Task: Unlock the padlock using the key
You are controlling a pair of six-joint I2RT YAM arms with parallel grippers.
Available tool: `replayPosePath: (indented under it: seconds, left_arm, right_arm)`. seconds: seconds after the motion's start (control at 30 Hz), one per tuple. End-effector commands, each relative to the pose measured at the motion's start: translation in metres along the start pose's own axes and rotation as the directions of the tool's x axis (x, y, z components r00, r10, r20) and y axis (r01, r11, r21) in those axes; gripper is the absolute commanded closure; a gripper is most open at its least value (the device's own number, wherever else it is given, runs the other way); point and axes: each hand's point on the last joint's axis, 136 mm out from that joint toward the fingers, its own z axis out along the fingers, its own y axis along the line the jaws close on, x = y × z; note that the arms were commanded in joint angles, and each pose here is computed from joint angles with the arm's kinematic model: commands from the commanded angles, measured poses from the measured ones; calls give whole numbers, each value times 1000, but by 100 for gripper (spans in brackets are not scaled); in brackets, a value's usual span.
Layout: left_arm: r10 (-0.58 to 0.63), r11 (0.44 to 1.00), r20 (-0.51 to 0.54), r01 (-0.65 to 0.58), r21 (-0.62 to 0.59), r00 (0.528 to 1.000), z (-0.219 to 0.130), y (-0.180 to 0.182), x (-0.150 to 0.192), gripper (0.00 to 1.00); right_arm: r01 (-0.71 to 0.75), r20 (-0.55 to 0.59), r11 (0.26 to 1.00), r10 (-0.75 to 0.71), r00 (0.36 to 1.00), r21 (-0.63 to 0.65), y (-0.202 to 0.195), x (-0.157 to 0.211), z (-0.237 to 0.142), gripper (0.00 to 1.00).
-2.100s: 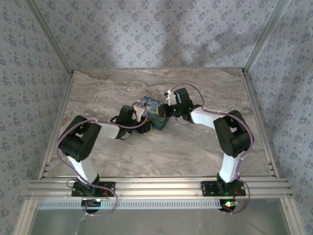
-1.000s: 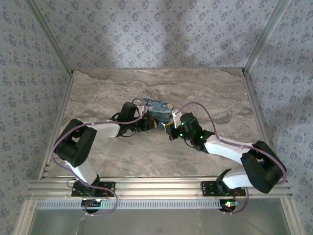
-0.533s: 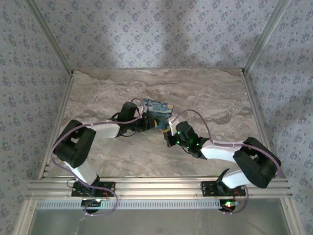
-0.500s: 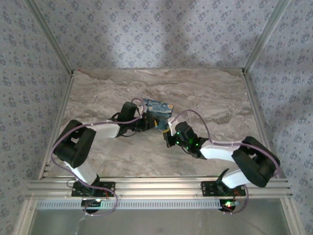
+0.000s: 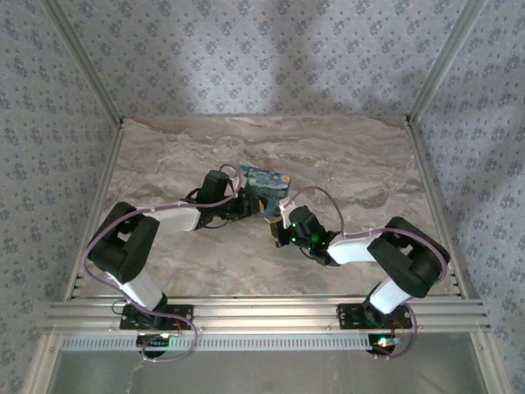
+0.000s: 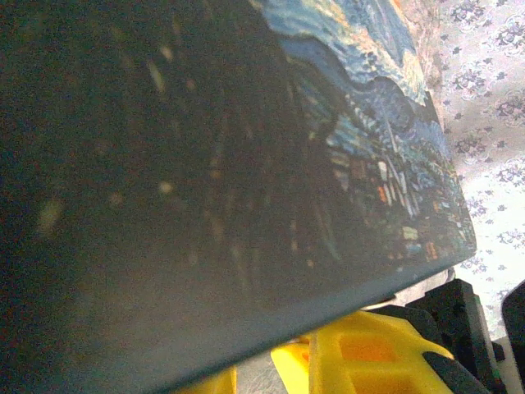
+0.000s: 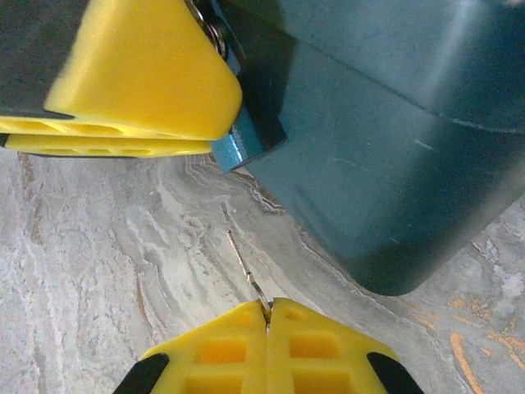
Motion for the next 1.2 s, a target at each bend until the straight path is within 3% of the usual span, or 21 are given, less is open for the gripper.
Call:
replayPosePath:
  seconds: [0.0, 1.17]
  left_arm:
    - [30, 998, 22, -31, 55, 999, -8, -22, -5, 77]
    - [30, 998, 19, -31, 58, 999, -7, -22, -4, 77]
  right_arm:
    - [-24, 62, 1000, 23, 998, 5, 2, -16, 1, 100]
    - [-53, 107, 998, 50, 993, 27, -6, -30, 7, 100]
